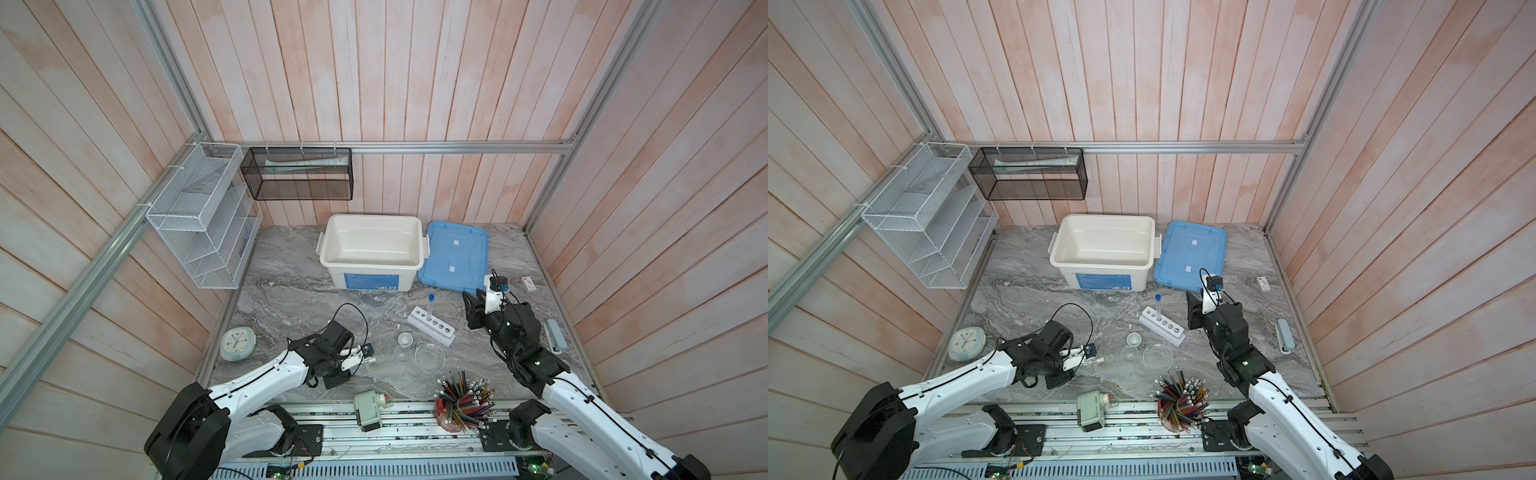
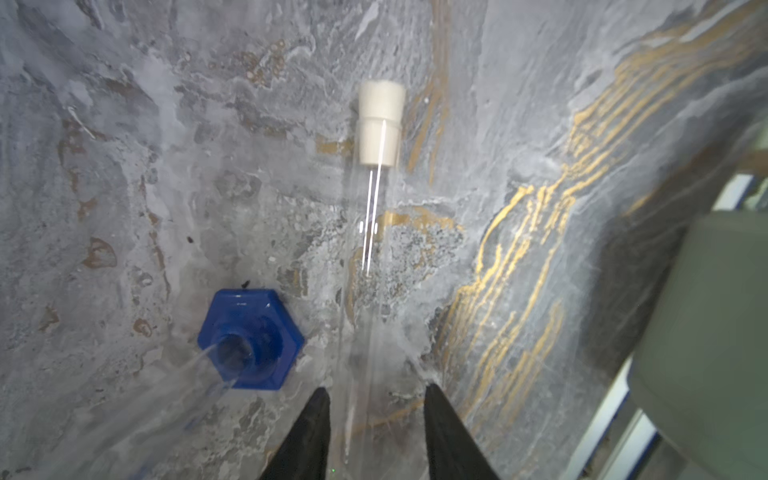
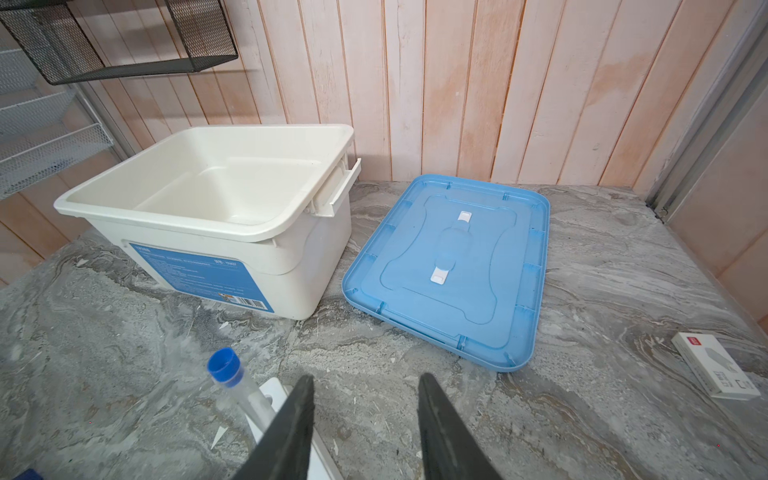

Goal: Organize the chemistry lab equipment

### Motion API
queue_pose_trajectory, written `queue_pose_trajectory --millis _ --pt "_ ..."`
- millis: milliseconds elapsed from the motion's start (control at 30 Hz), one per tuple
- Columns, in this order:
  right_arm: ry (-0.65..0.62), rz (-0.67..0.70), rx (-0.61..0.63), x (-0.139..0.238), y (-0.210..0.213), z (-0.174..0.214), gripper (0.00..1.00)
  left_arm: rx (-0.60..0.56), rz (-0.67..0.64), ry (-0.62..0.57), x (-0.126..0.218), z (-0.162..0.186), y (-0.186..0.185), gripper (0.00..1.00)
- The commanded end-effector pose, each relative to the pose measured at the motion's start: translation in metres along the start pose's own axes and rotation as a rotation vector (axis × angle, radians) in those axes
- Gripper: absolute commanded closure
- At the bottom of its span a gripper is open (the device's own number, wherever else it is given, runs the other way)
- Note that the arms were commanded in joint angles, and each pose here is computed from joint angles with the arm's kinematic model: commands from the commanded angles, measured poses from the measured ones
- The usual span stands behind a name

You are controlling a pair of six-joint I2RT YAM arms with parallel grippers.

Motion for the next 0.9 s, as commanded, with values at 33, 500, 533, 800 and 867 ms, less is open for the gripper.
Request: queue_pose_trajectory --millis 33,500,533,800,867 --pt "-0.016 -0.033 -0.018 -0.002 0.002 -0.003 0.58 -0.004 -0.029 -0.009 0.002 -0.006 0.01 0.6" --pt "-0.004 -0.04 -0.024 -0.009 0.001 -0.001 0.58 -0.025 -0.015 0.017 -0.004 -0.006 0.011 0.6" --pt "-0.005 -0.038 -0.025 -0.009 0.0 -0.001 0.58 -0.025 -0.015 0.014 -0.004 -0.006 0.012 0.61" --pt "-0.002 -0.03 -0.036 -0.008 -0.003 0.003 0.58 -0.045 0.008 0.015 -0.008 -0.007 0.007 0.69" --pt "-0.003 -0.03 -0.038 -0.008 -0.003 0.003 0.58 -0.046 0.01 0.015 -0.008 -0.009 0.007 0.7"
Point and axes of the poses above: each gripper's point midway between its finger pads, its own x axis back along the fingers, its own y axis along the line the jaws close on, z = x × y, the point moved 2 cm from there along x, back along the fingers, and after that the axes turned 5 degrees about -x, right-handed, at the moved point
